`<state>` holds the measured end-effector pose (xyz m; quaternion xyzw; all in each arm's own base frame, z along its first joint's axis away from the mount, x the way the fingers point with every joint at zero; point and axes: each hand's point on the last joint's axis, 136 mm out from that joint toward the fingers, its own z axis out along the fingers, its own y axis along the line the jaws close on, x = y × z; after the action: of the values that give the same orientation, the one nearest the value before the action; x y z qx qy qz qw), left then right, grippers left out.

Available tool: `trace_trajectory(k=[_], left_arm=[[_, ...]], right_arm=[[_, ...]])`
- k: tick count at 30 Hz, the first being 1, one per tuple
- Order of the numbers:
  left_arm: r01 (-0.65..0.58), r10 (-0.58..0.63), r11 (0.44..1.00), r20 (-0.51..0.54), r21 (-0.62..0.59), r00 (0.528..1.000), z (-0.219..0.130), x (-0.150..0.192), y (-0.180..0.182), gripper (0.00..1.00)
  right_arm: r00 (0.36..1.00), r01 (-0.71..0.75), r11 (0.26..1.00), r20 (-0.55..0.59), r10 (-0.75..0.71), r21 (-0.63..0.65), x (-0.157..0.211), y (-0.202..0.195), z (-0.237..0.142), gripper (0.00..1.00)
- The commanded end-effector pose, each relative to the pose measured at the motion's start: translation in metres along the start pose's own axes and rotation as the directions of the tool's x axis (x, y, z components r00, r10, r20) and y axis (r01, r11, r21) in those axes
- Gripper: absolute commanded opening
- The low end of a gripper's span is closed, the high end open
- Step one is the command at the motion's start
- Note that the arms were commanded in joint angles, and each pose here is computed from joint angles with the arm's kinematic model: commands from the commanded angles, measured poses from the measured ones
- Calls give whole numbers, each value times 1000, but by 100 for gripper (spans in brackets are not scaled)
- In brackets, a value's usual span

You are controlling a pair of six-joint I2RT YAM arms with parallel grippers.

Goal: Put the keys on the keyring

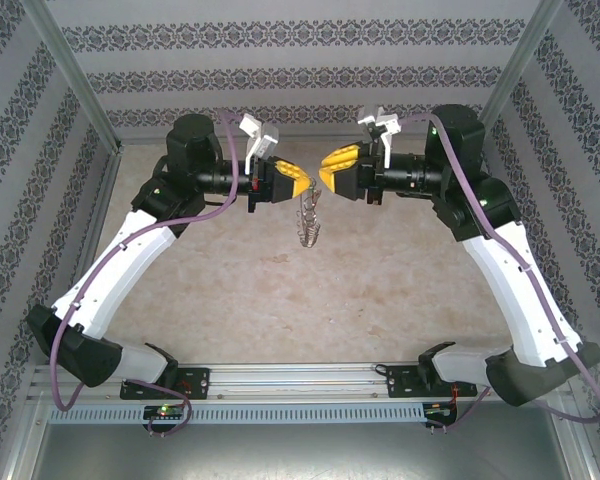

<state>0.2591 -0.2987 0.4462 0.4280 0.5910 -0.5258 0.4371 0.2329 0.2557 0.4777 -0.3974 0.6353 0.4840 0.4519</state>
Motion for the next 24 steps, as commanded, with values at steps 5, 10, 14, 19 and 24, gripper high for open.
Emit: trace_trajectory(k=[5,10,14,19,24], left_arm=[[-135,133,991,96,15,986,-15,-30,-26,0],[-134,130,990,97,37,987,-16,-33,-31,0],[-131,125,990,102,47,987,-15,-36,-32,0],[-126,119,990,108,59,987,-14,-39,-32,0],[-119,110,990,109,74,988,-14,-40,-35,0]], right_arm=[[1000,6,996,-15,-7,-88,-1,21,-5,26],[1000,-4,995,-17,3,-100,2,22,-3,31],[999,-9,994,-32,5,-112,7,24,0,31],[999,-3,995,-34,0,-99,9,22,1,27],[1000,4,996,-30,-7,-86,9,18,3,26]])
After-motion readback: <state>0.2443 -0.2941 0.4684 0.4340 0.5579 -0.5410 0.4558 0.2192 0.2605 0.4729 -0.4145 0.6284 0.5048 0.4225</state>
